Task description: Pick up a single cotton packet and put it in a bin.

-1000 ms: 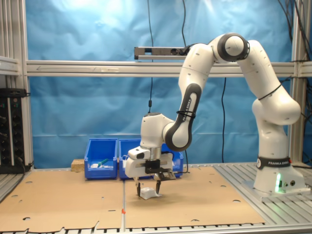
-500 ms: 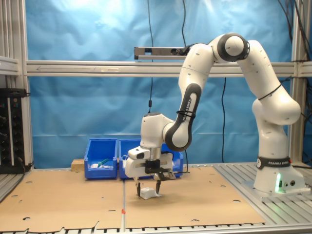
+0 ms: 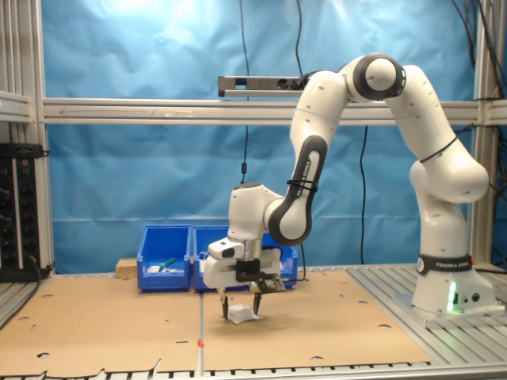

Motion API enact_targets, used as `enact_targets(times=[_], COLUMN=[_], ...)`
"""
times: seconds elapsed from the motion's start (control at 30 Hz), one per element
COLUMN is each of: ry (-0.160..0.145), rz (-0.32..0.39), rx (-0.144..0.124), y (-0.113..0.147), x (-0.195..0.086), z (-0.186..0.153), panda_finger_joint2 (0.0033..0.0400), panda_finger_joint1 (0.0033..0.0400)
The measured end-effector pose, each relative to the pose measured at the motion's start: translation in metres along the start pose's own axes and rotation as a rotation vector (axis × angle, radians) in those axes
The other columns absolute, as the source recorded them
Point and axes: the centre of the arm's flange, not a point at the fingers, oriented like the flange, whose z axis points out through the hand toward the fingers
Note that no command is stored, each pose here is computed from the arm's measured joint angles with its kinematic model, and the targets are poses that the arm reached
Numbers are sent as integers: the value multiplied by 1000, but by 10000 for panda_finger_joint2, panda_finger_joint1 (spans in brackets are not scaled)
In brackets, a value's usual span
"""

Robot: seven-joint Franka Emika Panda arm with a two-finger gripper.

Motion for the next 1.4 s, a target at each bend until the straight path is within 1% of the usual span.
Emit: enact_targets(times=[0.63, 0.67, 0.83, 0.87, 1.0, 1.03, 1.3, 1.33, 1.4], ry=[0, 0, 0, 1, 2, 3, 6, 6, 6], rz=[0, 0, 0, 0, 0, 0, 0, 0, 0], rx=[0, 0, 0, -1, -4, -6, -13, -13, -13], y=[0, 0, 0, 0, 1, 2, 4, 4, 4], x=[0, 0, 0, 0, 0, 1, 2, 2, 2], z=[0, 0, 0, 0, -1, -1, -4, -4, -4], panda_finger_joint2=[400, 348, 348, 266, 266, 184, 184, 73, 73], panda_finger_joint1=[400, 348, 348, 266, 266, 184, 184, 73, 73])
